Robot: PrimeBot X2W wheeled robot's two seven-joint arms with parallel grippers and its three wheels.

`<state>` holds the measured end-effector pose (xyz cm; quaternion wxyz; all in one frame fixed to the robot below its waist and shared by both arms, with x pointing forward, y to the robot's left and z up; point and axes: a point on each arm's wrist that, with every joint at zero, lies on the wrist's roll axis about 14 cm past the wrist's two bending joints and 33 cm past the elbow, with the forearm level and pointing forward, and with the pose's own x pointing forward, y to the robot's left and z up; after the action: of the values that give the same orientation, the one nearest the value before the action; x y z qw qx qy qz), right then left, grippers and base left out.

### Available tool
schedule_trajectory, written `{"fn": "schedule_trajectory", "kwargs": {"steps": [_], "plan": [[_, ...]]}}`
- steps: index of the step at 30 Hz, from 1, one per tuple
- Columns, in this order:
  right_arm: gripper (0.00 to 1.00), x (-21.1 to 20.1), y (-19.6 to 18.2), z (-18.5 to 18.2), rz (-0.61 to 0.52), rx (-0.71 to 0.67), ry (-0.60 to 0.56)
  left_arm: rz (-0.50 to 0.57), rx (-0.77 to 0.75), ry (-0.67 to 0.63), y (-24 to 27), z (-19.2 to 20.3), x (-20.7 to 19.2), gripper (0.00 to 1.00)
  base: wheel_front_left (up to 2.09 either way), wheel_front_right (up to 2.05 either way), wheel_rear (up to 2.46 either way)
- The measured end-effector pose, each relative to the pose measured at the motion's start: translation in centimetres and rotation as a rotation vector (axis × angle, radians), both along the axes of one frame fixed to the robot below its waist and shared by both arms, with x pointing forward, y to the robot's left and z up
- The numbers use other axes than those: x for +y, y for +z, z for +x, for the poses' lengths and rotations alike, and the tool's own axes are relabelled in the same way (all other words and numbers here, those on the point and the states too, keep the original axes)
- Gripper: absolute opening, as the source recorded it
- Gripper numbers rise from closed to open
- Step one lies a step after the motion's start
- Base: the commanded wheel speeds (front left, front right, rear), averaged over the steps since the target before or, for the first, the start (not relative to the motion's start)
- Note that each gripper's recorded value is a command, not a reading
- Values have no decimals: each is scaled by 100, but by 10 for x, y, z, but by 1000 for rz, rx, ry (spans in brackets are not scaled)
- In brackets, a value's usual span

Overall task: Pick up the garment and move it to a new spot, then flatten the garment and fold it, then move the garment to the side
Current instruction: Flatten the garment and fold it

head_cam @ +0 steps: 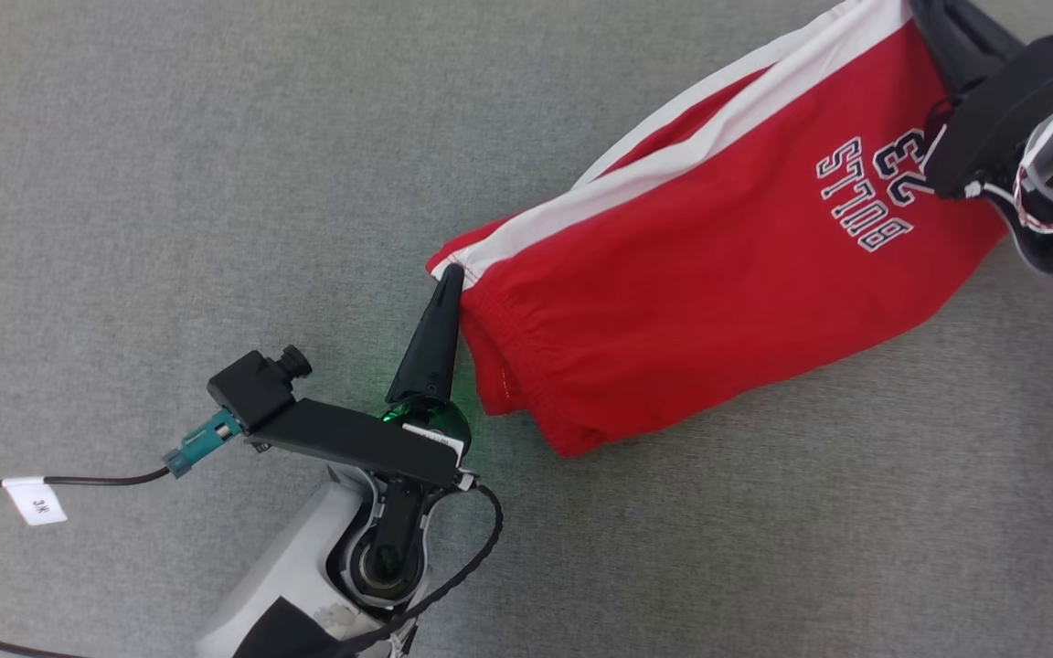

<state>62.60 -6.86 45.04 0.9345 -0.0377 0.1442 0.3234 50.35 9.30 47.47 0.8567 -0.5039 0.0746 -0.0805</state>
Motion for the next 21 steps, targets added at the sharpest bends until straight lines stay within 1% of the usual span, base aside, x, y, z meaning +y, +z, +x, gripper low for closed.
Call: {"fn": "schedule_trajectory", "kwargs": {"steps": [5,8,21], "plan": [[0,6,-7,12,8,-3,-5,5,1,24,-5,3,5,0,0,0,0],[0,9,-18,17,5,11,-11,12,11,34,-10,4,7,0,0,0,0],[0,14,-24,29,13,-18,-36,41,47,81,-15,4,16,0,0,0,0]]}}
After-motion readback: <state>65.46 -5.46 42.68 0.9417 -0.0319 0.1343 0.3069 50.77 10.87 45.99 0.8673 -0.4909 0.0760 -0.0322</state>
